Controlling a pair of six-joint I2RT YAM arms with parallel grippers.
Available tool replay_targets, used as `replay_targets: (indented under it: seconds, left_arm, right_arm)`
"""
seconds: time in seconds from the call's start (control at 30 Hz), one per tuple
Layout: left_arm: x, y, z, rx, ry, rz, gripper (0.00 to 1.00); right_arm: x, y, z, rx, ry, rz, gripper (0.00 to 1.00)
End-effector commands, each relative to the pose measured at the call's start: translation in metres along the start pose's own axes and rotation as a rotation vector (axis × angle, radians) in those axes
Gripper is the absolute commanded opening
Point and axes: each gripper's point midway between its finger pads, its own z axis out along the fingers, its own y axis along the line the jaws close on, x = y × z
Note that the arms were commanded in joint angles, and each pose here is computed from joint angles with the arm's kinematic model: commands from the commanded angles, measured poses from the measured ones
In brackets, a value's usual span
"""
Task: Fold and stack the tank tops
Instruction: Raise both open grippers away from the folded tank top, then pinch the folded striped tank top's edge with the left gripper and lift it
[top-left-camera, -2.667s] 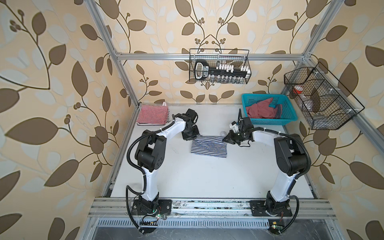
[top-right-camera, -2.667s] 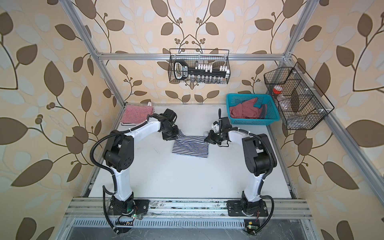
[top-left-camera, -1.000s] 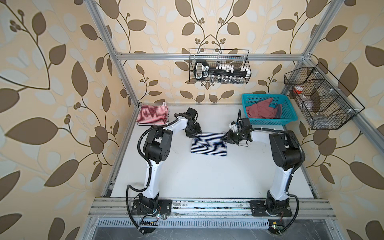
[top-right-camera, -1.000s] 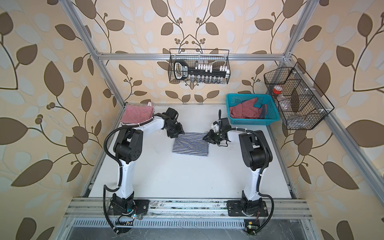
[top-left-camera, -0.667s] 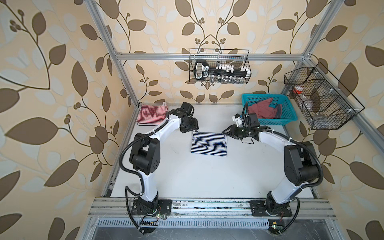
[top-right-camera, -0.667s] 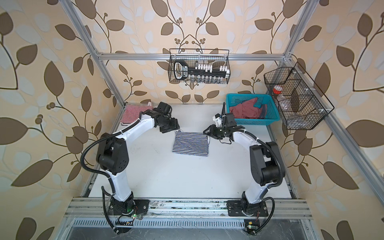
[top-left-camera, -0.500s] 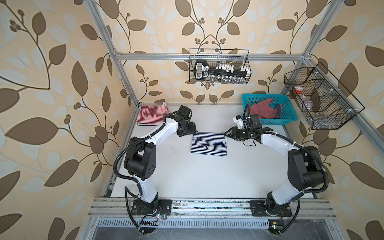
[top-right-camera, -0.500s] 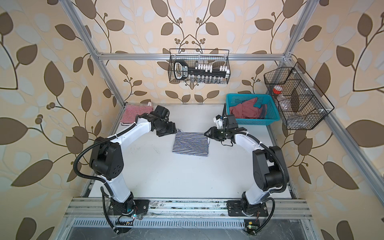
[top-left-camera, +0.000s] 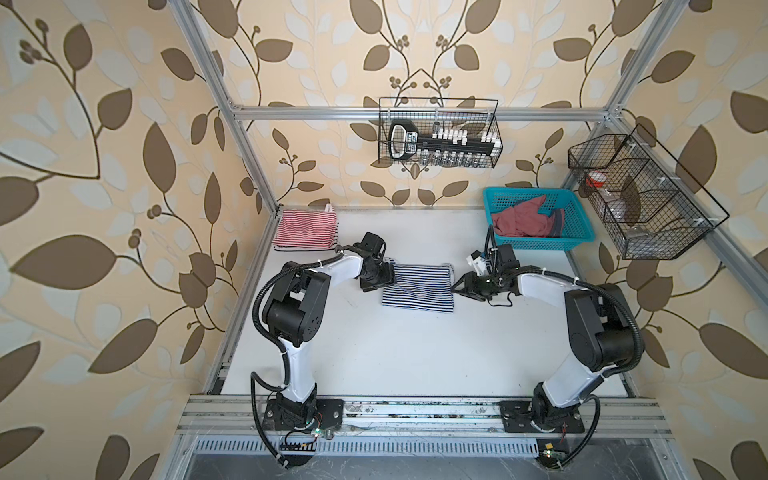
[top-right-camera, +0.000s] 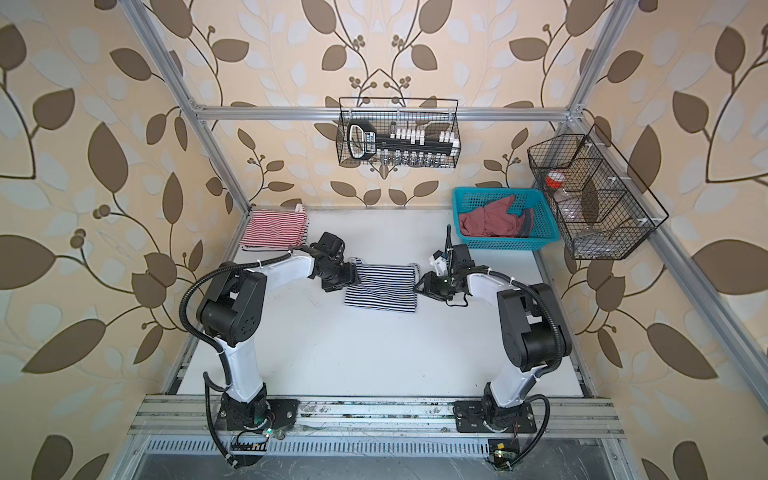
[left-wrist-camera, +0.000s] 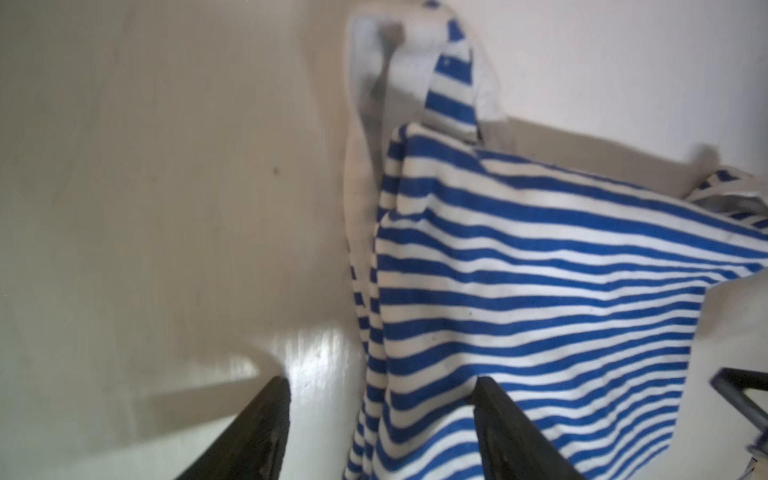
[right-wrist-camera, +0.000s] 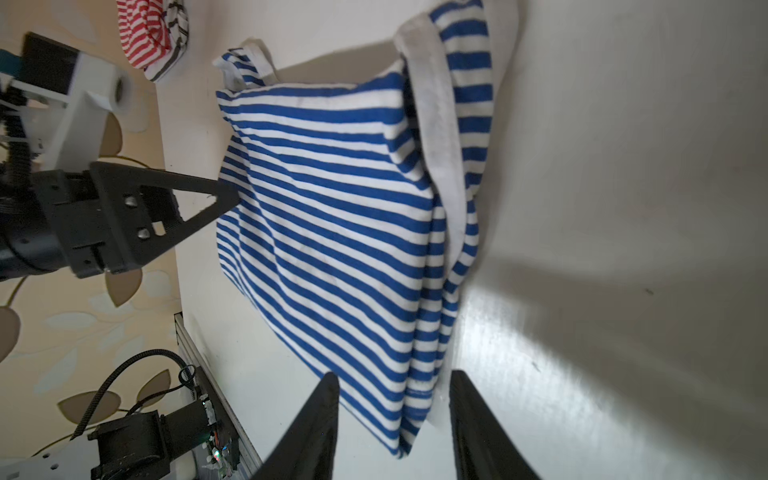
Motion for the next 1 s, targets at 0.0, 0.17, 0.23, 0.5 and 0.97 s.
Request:
replay_targets:
  seconds: [0.0,0.17,0.23,0.5,0.97]
  left_arm:
    - [0.01,0.008,0.023,0.019,0.051,-0.045,0.72]
    - [0.029,0.021,0.04,-0.021,0.116,-0.074,0.73]
    - [0.038,0.022,0.045,-0.034,0.138,-0.075,0.73]
    - [0.076,0.026,0.067,-0.098,0.222,-0.05,0.68]
    - [0.101,0.036,0.083,-0.122,0.246,-0.086,0.47]
  right_arm:
    - [0.004,-0.014,0.013,0.015,0.015,0.006,0.45]
    - [0.005,-0.022,0.025,0.015,0.033,0.029,0.48]
    - [0.006,-0.024,0.028,0.013,0.039,0.032,0.49]
    - [0.01,-0.026,0.037,0.007,0.056,0.038,0.49]
    - [0.022,-0.03,0.06,0.0,0.096,0.056,0.48]
